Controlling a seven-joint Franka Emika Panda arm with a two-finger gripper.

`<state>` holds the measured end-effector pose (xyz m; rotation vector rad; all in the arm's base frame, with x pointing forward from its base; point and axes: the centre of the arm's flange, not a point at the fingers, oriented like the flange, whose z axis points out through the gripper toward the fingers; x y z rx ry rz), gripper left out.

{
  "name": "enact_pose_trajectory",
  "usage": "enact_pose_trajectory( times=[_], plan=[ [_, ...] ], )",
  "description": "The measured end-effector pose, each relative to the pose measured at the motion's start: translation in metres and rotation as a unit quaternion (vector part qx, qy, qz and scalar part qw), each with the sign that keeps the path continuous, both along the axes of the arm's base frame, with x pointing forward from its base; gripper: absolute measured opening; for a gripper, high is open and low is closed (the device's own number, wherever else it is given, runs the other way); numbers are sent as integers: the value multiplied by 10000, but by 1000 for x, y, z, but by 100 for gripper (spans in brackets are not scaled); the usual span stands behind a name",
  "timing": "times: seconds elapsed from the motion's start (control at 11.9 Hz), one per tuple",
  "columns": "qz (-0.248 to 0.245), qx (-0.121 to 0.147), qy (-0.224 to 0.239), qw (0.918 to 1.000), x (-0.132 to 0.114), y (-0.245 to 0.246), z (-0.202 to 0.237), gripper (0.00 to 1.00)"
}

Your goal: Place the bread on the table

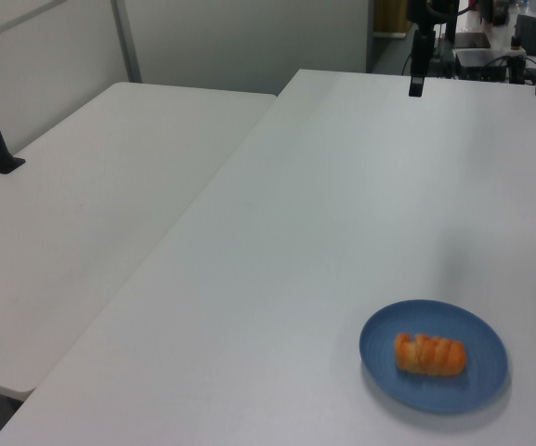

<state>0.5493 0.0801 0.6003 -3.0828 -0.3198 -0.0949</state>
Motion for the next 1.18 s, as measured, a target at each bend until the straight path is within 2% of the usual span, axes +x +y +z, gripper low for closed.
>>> enact_pose_trajectory(
  times=[1.01, 1.18],
  plan=[
    [3, 1, 11, 10000, -1, 4, -1, 100],
    [157, -36, 250, 9996, -8, 21, -7, 100]
  ],
)
